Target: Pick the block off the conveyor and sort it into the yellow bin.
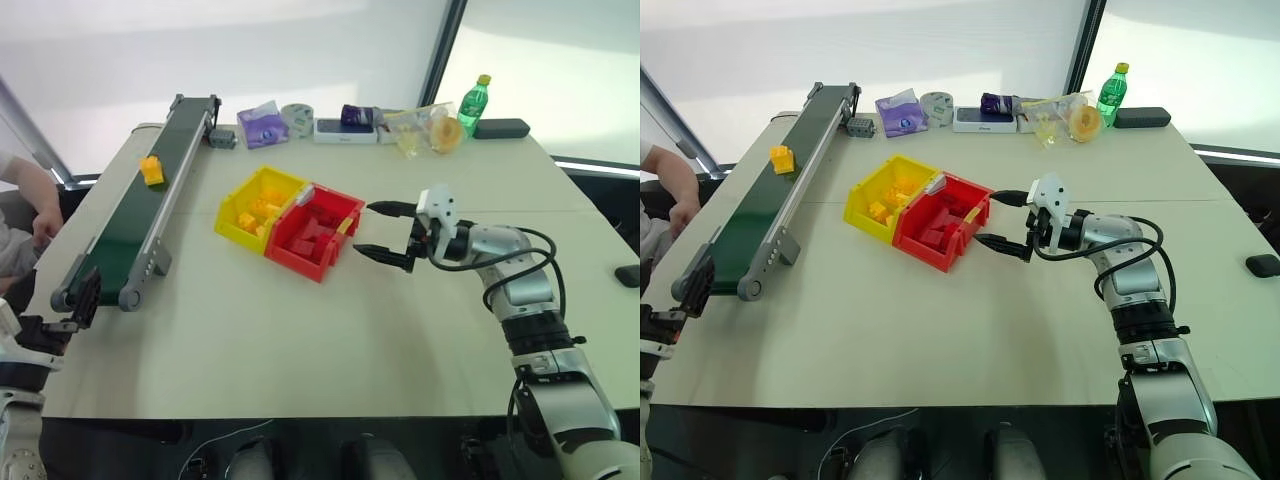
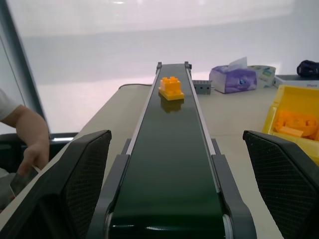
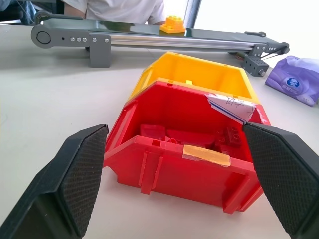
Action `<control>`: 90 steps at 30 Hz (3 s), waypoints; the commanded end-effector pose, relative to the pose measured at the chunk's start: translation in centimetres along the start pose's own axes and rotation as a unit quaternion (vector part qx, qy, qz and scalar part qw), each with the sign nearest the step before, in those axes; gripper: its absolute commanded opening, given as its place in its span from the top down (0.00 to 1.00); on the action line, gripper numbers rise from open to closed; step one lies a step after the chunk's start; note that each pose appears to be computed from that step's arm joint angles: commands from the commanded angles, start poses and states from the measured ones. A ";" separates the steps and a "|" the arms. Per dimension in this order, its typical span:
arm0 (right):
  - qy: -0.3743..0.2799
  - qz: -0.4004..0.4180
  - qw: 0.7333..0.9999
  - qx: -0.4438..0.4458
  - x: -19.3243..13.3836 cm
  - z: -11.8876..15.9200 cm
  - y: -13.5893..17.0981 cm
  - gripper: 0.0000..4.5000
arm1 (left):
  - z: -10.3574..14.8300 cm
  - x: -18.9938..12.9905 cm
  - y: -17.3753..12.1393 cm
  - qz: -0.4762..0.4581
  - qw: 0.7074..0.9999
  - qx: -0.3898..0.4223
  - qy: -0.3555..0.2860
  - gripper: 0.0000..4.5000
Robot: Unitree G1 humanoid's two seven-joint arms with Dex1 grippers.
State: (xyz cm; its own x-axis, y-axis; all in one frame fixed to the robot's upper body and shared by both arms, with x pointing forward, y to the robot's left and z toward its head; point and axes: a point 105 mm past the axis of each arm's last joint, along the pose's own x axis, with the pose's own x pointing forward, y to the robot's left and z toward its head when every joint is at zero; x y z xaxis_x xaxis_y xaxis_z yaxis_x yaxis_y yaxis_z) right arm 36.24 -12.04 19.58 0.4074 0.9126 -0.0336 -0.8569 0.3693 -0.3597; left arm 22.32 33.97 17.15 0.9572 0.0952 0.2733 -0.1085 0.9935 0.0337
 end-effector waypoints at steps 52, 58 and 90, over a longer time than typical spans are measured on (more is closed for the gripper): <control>-0.016 -0.016 1.000 -0.021 0.0 1.8 -0.1 0.00 | 5.1 16.6 -8.9 -0.107 0.992 -0.035 0.054 0.70; -0.016 -0.017 0.999 -0.022 0.0 1.7 -0.1 0.00 | 4.1 19.7 -16.6 -0.170 0.983 -0.047 0.052 0.70; -0.007 -0.018 1.000 -0.020 -0.7 1.6 0.1 0.00 | 4.0 9.9 -12.5 -0.241 0.970 0.016 0.000 0.01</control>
State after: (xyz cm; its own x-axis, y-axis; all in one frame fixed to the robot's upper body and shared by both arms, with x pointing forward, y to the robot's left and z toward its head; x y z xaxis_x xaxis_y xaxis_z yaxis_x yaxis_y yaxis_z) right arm 35.63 -12.33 19.54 0.4479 0.8931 -0.0413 -0.8418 0.4057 -0.3560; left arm 33.89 21.75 21.68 0.9137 -0.3652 0.1781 0.3385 0.9267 0.1634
